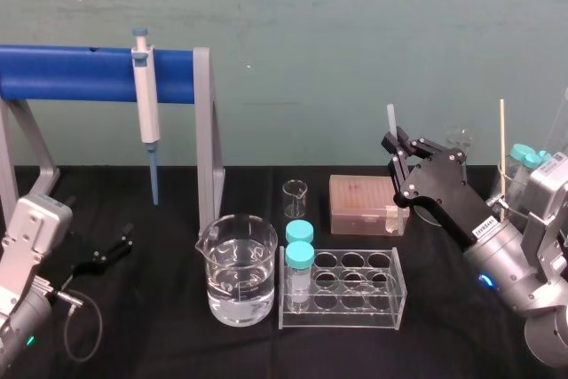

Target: Pick up the stirring rod with one hand, then place it down.

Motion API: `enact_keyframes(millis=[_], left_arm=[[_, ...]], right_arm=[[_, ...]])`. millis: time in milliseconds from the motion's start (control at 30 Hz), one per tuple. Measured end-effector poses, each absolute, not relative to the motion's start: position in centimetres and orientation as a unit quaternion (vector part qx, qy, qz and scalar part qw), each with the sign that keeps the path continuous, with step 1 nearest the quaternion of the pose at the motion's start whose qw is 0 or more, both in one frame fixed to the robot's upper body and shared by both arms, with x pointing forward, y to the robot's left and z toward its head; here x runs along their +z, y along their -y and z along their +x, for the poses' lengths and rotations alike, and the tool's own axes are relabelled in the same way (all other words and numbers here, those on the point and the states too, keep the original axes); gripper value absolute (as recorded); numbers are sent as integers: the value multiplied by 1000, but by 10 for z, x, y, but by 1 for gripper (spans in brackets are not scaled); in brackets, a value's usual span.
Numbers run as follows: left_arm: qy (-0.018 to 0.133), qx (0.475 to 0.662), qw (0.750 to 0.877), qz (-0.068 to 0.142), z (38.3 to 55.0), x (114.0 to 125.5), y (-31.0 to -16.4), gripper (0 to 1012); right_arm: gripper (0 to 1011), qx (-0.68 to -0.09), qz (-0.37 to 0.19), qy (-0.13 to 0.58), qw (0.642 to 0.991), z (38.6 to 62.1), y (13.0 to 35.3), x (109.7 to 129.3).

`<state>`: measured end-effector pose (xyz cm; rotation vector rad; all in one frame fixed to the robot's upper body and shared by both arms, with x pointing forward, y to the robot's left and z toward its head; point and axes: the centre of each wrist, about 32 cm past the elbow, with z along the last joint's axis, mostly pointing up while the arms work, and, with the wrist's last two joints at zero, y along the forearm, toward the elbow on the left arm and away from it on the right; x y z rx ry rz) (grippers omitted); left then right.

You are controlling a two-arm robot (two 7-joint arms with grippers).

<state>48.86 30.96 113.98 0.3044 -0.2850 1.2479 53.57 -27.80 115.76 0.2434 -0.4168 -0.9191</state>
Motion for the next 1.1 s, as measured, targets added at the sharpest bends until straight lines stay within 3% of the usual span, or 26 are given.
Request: enact_keyframes(millis=[1100], left_arm=[[132, 580, 791, 142, 489, 1140, -310, 1000]], right_arm=[[66, -444, 114, 193, 868, 534, 277, 1156]])
